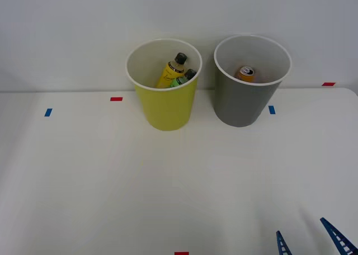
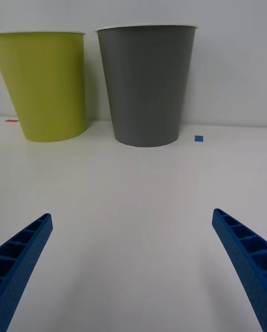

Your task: Put cans in the gray bin, plastic bottles in the light green bin

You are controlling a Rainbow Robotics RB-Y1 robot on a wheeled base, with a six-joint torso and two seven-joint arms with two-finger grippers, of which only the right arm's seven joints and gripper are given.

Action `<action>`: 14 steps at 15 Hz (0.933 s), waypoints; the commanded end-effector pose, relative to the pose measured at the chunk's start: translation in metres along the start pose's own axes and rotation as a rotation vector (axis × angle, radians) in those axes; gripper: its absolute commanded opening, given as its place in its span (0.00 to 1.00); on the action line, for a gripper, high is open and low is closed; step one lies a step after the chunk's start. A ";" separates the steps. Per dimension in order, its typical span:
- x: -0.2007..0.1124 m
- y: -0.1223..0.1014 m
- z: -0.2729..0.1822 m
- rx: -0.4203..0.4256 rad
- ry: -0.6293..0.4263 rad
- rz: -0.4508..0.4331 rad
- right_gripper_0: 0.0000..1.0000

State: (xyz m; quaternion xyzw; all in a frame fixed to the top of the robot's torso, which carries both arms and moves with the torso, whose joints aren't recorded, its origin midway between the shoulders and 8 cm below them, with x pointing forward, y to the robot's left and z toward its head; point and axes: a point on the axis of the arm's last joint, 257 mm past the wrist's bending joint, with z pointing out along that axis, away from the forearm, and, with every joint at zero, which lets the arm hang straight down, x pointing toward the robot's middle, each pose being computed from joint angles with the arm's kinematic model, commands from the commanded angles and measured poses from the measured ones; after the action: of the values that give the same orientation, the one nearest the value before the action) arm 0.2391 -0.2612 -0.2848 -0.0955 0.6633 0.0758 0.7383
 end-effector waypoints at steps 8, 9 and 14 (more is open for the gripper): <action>0.000 0.000 0.000 0.000 0.000 0.000 1.00; 0.000 0.000 0.000 0.000 0.000 0.000 1.00; 0.000 0.000 0.000 0.000 0.000 0.000 1.00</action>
State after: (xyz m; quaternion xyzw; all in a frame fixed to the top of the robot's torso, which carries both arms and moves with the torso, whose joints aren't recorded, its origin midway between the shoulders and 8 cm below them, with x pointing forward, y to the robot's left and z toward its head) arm 0.2391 -0.2612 -0.2848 -0.0955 0.6633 0.0758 0.7383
